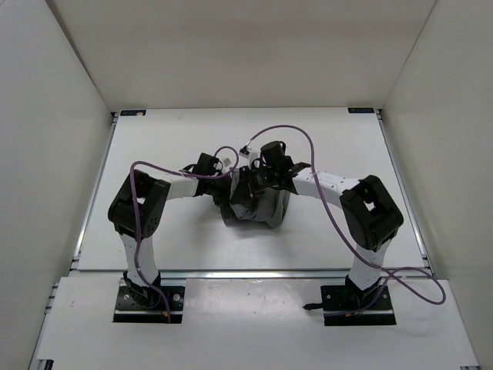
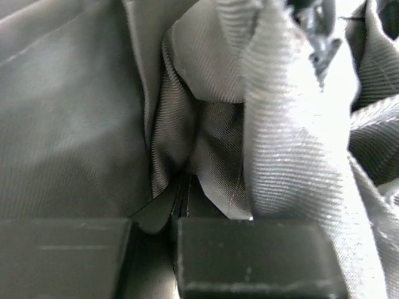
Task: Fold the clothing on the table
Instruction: Fold the skirt
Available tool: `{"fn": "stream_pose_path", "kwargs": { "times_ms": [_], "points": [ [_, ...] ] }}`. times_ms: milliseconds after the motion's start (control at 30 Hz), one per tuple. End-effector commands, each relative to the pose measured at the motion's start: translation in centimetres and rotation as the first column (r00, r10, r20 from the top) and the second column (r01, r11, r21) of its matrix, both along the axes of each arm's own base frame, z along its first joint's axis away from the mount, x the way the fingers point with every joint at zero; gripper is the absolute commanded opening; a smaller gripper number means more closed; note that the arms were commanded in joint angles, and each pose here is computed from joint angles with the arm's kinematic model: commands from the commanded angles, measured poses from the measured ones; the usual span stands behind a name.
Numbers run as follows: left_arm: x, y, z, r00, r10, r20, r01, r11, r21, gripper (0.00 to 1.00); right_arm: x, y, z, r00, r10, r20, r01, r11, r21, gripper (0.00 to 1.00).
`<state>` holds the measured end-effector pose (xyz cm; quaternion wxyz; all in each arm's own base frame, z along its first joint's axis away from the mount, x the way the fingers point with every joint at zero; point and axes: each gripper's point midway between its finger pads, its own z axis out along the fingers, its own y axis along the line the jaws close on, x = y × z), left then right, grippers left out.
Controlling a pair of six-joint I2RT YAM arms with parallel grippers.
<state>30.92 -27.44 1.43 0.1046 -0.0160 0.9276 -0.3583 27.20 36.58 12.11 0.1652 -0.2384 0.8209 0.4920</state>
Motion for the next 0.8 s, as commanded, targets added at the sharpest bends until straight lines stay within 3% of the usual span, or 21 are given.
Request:
{"fn": "stream_pose_path", "kwargs": {
  "times_ms": [0, 133, 267, 333, 467, 533, 567, 633, 667, 767],
  "points": [
    [-1.7, 1.0, -2.3, 0.998, 0.002, -0.062, 0.001, 0.998, 0.057, 0.0, -0.2, 2.4, 1.1, 0.996, 0.072, 0.062, -0.074, 0.996, 0.041, 0.01],
    [-1.6, 1.7, -1.8, 0.999, 0.006, -0.052, -0.004, 0.999, 0.043, 0.0, 1.4, 0.8, 2.3, 0.998, 0.0, 0.064, -0.002, 0.999, 0.042, 0.58],
    [-1.4, 1.5, -0.2, 0.999, -0.01, -0.04, 0.01, 1.0, 0.004, 0.0, 4.6, -1.2, 7.9, 0.977, -0.114, 0.182, 0.097, 0.99, 0.099, 0.75],
    [-1.0, 1.7, 1.5, 1.0, -0.012, -0.018, 0.011, 1.0, -0.027, 0.0, 6.4, -3.0, 12.0, 0.949, -0.191, 0.251, 0.157, 0.976, 0.15, 0.79],
    [0.8, 2.8, 5.3, 0.998, 0.029, 0.059, -0.026, 0.998, -0.058, 0.13, 8.6, -7.3, 16.2, 0.901, -0.326, 0.287, 0.269, 0.937, 0.222, 0.74],
    [2.1, 4.5, 7.8, 0.991, 0.072, 0.117, -0.066, 0.996, -0.06, 0.18, 8.7, -9.5, 17.2, 0.869, -0.381, 0.314, 0.319, 0.919, 0.234, 0.62],
    [2.2, 5.0, 8.5, 0.99, 0.085, 0.116, -0.079, 0.995, -0.061, 0.19, 9.0, -10.7, 16.1, 0.858, -0.411, 0.308, 0.362, 0.91, 0.203, 0.5],
    [3.3, 7.2, 10.9, 0.973, 0.139, 0.185, -0.131, 0.99, -0.056, 0.21, 8.5, -12.4, 13.3, 0.856, -0.436, 0.278, 0.413, 0.9, 0.139, 0.37],
    [3.5, 8.3, 12.0, 0.964, 0.159, 0.213, -0.151, 0.987, -0.049, 0.26, 8.3, -13.0, 12.3, 0.859, -0.438, 0.265, 0.423, 0.899, 0.114, 0.24],
    [3.7, 9.8, 14.7, 0.94, 0.206, 0.273, -0.2, 0.979, -0.05, 0.41, 6.3, -13.6, 7.3, 0.89, -0.421, 0.176, 0.424, 0.905, 0.02, 0.09]
  ]
}}
